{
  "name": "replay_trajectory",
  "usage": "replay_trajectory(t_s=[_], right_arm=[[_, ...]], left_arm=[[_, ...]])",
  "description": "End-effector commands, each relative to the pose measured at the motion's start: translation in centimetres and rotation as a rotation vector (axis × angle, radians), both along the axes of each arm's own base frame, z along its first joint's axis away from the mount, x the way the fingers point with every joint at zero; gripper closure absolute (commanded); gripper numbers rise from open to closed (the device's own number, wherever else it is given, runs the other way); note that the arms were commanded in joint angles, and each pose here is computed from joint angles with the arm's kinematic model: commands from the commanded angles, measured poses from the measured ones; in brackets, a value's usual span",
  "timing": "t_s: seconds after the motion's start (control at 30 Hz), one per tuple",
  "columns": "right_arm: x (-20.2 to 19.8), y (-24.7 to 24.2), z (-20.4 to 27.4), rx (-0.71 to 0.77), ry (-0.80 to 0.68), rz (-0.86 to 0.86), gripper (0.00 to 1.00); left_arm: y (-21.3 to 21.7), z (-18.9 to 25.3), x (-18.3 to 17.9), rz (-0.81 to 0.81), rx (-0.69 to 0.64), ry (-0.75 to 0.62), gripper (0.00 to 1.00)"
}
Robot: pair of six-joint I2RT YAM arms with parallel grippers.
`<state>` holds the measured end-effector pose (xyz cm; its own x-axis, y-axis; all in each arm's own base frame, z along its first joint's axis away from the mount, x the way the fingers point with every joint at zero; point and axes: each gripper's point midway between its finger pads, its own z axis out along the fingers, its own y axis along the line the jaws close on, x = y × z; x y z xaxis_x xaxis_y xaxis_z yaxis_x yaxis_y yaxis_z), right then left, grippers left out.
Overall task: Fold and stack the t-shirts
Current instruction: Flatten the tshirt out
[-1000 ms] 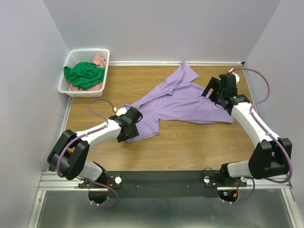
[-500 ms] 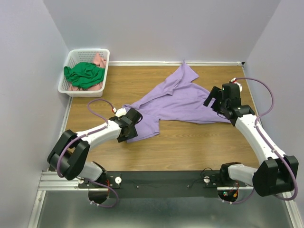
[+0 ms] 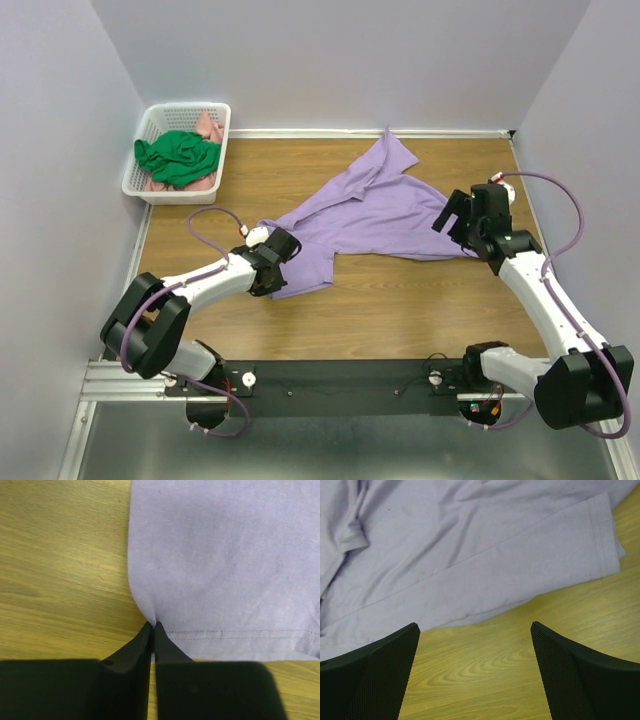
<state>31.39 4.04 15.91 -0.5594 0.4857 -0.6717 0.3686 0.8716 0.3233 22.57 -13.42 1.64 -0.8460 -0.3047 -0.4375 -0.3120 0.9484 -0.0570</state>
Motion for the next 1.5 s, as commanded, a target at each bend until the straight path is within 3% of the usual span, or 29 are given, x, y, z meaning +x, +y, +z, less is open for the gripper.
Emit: replay_trajectory(t_s=[0.0, 0.2, 0.37, 0.47, 0.87, 1.23, 1.47], right_arm=[[-1.3, -2.2, -1.5, -0.078, 0.052, -0.088, 0.00], [-3.0, -8.1, -3.8, -0.221, 0.160, -0.311, 0.00], [-3.6, -12.1, -7.3, -0.041, 0.268, -0.457, 0.02], [-3.0, -13.4, -8.2, 0.025, 0.266, -0.505, 0.11], [-1.5, -12.5, -13.0, 0.298, 0.203, -0.570, 0.29], [-0.6, -12.3, -13.9, 0.319, 0.158, -0.540, 0.35], [0.3, -12.6, -13.5, 0.321, 0.141, -0.542, 0.49]], left_arm=[[0.5, -1.7, -1.9, -0.018, 0.019, 0.070, 1.00], [-0.5, 1.7, 0.0, -0.060, -0.014, -0.026, 1.00], [-0.5, 4.1, 1.3, -0.087, -0.017, -0.112, 1.00], [-0.8, 4.9, 1.8, -0.121, -0.032, -0.148, 1.00], [-0.9, 5.7, 2.6, -0.208, -0.005, -0.180, 1.00], [-0.8, 5.6, 2.5, -0.218, -0.001, -0.178, 1.00], [-0.7, 5.6, 2.3, -0.218, 0.000, -0.176, 1.00]])
